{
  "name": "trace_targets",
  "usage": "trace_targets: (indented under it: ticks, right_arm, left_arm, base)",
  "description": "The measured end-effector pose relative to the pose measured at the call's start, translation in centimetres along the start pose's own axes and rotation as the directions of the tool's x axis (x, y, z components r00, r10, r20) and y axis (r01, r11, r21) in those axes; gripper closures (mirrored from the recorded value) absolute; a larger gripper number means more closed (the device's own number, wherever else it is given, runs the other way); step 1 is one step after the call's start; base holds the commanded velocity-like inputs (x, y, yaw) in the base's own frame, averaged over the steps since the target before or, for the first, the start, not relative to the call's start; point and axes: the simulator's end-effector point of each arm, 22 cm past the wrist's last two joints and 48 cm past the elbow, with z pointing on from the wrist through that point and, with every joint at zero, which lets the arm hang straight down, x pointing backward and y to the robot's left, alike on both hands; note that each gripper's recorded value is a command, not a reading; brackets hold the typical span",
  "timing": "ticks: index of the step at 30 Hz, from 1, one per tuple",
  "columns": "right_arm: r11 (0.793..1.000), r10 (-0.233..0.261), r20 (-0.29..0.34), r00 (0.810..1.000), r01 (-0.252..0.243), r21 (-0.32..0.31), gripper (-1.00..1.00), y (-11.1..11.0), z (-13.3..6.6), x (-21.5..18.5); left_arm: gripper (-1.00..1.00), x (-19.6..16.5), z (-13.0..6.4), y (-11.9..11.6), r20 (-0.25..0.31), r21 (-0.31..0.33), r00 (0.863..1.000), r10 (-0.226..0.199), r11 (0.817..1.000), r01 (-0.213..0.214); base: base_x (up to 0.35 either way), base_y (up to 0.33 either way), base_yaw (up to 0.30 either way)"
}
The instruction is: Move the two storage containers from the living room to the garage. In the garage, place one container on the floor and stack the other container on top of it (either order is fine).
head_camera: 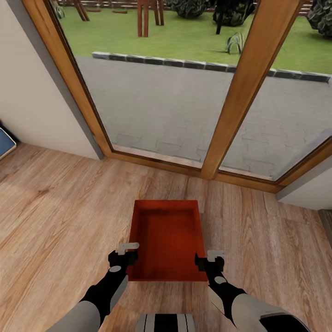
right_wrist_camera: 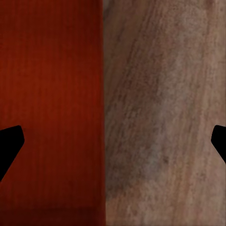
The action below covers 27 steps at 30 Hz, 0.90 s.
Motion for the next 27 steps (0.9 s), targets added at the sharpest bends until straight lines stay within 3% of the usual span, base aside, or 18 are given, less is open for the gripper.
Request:
trace_targets:
  ticks: [19, 27]
  right_arm:
    - [1.000, -0.001, -0.001, 1.000, 0.001, 0.002, -1.00, -0.2, 0.0, 0.0]
    - [1.000, 0.000, 0.000, 1.000, 0.000, 0.002, -1.00, -0.1, 1.3, 1.3]
  left_arm:
    - [-1.00, 0.0, 0.0, 0.0, -0.001, 0.000, 1.000, 0.001, 1.000, -0.001]
    - [-1.00, 1.2, 1.3, -0.1, -0.001, 0.001, 1.000, 0.001, 1.000, -0.001]
  base:
    - [0.000, 0.000, 0.000]
    - [0.000, 0.000, 0.000]
